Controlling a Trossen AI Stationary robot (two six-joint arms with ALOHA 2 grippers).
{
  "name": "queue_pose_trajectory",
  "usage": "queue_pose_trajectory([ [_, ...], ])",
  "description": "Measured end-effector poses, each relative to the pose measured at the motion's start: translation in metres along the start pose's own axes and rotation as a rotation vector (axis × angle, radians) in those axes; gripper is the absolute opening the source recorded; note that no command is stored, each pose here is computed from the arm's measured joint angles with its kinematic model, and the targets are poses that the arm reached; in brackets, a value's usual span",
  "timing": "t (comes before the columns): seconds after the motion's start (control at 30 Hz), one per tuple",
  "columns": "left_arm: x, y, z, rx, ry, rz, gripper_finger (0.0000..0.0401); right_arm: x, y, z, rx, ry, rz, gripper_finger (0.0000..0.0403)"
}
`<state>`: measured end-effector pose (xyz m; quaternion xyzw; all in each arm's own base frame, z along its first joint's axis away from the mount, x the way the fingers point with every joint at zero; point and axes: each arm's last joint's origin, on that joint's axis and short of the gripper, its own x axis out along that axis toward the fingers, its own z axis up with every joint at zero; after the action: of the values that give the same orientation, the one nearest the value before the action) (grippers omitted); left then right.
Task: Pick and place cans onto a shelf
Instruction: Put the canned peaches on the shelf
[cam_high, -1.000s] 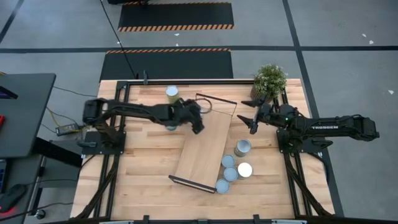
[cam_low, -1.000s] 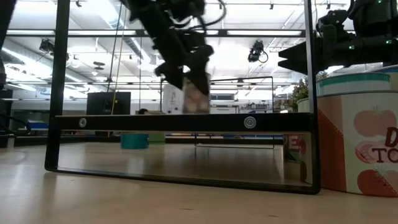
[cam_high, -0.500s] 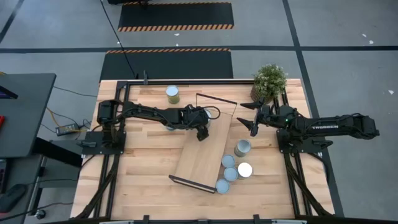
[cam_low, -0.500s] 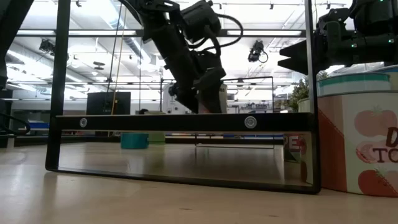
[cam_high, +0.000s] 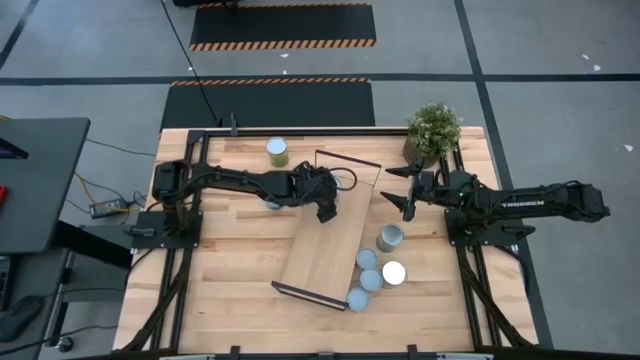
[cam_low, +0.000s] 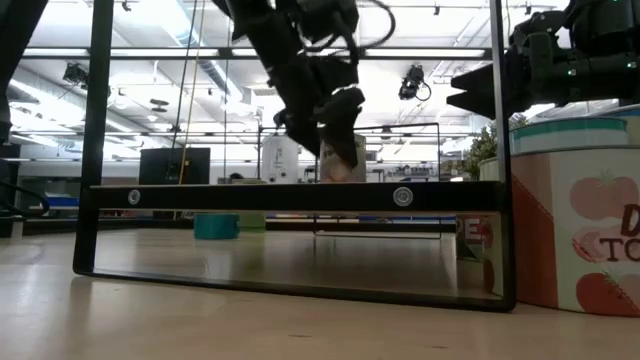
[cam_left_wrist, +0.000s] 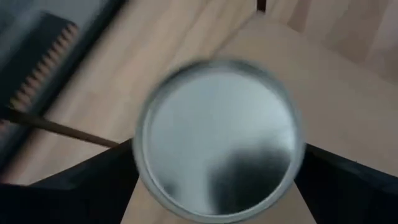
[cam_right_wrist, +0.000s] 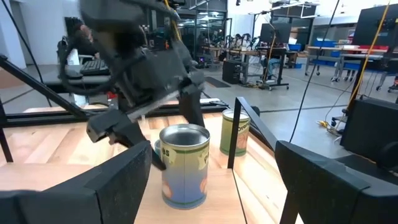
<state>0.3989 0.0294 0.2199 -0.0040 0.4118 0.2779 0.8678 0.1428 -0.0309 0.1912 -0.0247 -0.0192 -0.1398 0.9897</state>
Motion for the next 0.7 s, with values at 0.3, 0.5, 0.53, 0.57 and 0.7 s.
queue_pose_trajectory([
  [0.3, -0.018, -0.018, 0.004, 0.241, -0.036, 0.050, 0.0396, 0.000, 0.000, 0.000, 0.002, -0.006, 0.000, 0.0349],
  [0.5, -0.021, -0.023, 0.003, 0.369, -0.040, 0.050, 0.0396, 0.000, 0.000, 0.000, 0.003, -0.005, -0.001, 0.0349],
  [0.53, -0.022, -0.024, 0.003, 0.383, -0.041, 0.050, 0.0396, 0.000, 0.000, 0.000, 0.003, -0.006, 0.000, 0.0349],
  [0.57, -0.023, -0.025, 0.003, 0.400, -0.042, 0.049, 0.0396, 0.000, 0.000, 0.000, 0.003, -0.005, -0.001, 0.0349],
  [0.7, -0.029, -0.026, 0.010, 0.405, -0.043, 0.033, 0.0396, 0.000, 0.000, 0.000, 0.003, -0.005, -0.001, 0.0349],
])
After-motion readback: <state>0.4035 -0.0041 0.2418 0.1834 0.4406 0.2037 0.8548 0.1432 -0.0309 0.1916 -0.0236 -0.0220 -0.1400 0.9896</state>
